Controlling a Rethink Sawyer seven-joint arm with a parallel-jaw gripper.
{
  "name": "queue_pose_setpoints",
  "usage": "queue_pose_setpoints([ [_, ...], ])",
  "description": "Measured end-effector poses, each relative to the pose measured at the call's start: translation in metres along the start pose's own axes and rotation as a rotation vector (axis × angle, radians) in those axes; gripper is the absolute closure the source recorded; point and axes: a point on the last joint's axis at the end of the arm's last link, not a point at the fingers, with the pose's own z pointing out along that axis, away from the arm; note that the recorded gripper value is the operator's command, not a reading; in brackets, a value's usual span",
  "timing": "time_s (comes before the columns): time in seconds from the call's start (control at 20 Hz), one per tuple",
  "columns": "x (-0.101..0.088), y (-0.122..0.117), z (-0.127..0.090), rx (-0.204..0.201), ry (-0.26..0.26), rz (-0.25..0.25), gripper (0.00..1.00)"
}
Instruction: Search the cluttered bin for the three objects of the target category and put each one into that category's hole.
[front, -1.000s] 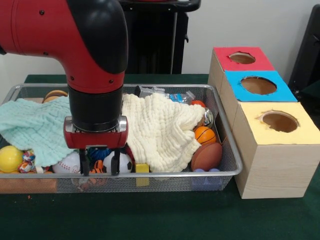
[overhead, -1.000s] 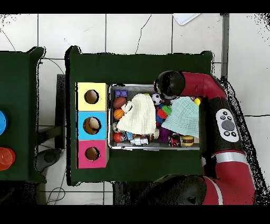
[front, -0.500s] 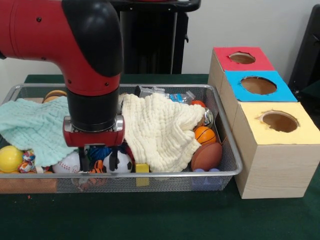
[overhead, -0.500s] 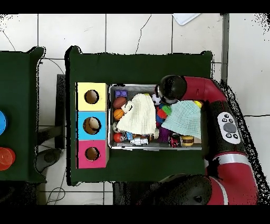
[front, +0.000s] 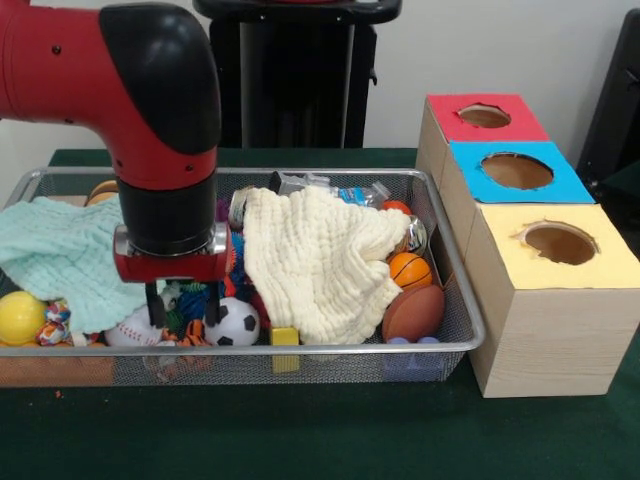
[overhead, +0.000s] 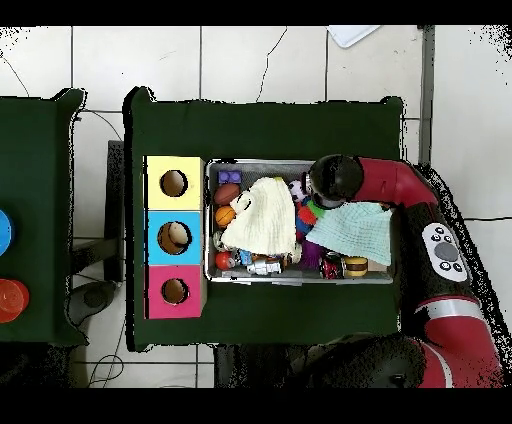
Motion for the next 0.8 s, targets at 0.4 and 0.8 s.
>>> queue_pose_setpoints([
  [0.4,-0.014,-0.007,0.038,0.025,-0.128,0.003,0.0],
  [0.8,-0.013,-0.012,0.04,0.037,-0.126,0.004,1.0],
])
